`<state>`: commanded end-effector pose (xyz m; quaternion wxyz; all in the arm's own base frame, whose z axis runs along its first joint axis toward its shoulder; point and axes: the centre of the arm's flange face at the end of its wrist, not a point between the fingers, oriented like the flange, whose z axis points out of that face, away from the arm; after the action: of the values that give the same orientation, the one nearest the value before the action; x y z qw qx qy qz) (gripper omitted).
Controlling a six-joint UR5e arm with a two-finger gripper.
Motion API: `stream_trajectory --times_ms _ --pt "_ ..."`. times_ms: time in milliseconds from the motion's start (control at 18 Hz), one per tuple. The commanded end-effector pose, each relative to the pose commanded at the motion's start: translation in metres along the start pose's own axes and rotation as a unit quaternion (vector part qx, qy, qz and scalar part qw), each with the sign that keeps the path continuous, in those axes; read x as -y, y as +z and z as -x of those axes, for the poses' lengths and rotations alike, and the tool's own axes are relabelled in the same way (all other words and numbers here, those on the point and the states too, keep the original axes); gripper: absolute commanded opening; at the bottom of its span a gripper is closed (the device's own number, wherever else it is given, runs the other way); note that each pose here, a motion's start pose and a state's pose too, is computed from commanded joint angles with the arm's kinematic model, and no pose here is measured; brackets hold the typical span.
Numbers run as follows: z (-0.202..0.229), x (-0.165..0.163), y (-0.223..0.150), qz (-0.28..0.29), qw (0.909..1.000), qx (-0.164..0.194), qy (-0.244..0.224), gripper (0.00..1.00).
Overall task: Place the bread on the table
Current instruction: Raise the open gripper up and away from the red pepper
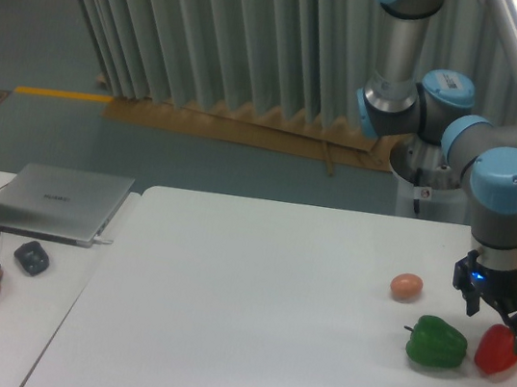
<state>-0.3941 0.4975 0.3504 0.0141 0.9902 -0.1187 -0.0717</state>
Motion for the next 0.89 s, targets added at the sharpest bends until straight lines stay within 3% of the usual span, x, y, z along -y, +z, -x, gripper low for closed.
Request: stream_trajectory --times_ms 889 --pt "0.030 -0.021 -0.016 -0.004 0.9995 0.020 -0.023 1.00"
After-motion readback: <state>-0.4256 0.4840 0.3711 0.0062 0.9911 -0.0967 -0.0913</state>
